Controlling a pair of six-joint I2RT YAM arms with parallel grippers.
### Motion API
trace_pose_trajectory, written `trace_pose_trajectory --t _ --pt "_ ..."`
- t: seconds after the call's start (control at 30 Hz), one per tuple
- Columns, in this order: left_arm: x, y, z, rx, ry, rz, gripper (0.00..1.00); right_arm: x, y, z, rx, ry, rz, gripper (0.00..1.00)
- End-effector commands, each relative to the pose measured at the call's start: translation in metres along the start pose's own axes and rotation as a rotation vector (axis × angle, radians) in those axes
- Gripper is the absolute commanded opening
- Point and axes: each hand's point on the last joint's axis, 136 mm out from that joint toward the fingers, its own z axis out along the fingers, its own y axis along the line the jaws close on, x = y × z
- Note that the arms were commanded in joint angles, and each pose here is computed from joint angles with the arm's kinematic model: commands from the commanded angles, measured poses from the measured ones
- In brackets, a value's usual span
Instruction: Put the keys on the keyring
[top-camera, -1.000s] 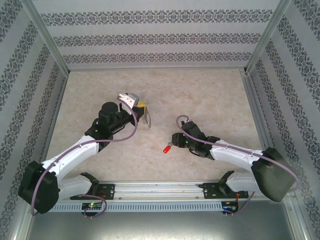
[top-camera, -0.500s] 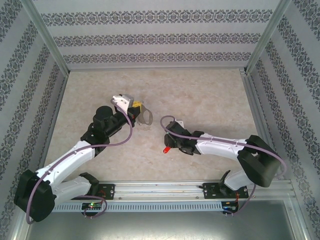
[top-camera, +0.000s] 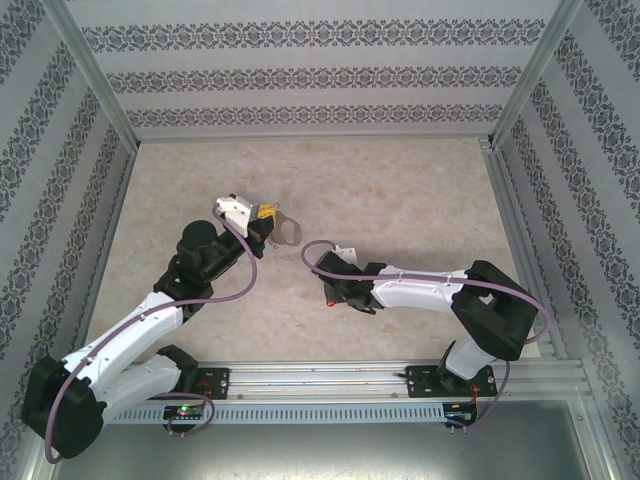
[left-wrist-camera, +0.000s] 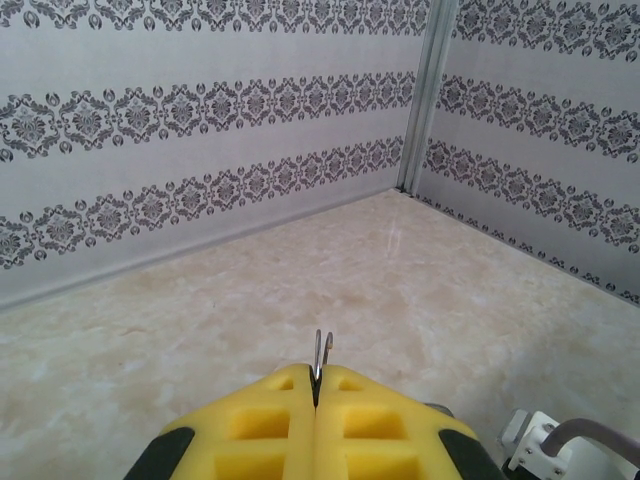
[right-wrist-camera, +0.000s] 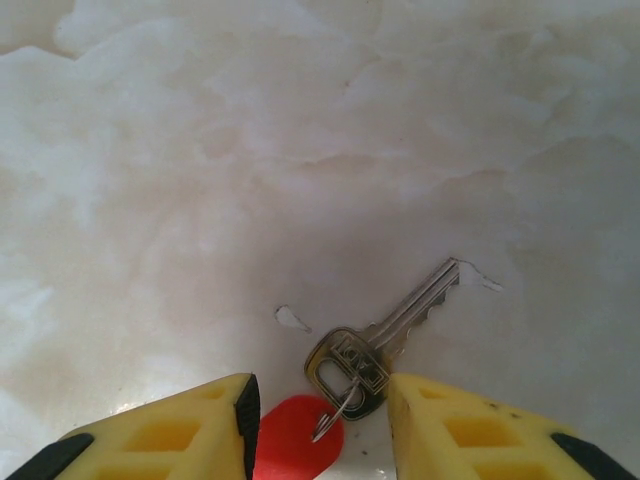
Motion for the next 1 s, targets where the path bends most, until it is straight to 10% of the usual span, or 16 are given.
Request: trace_pose_trajectory --t 0.0,0.97 --pt "-0.0161 -0.0029 -0.005 0.009 -0.063 0.028 0.0 -0.0005 -0.0065 0.0007 0.051 -0.011 0.01 0.37" --pt "-0.016 -0.0052 0.0036 0.03 -0.066 0.013 0.0 0.0083 -0.0106 0.0084 0.054 0.007 -0.016 0.0"
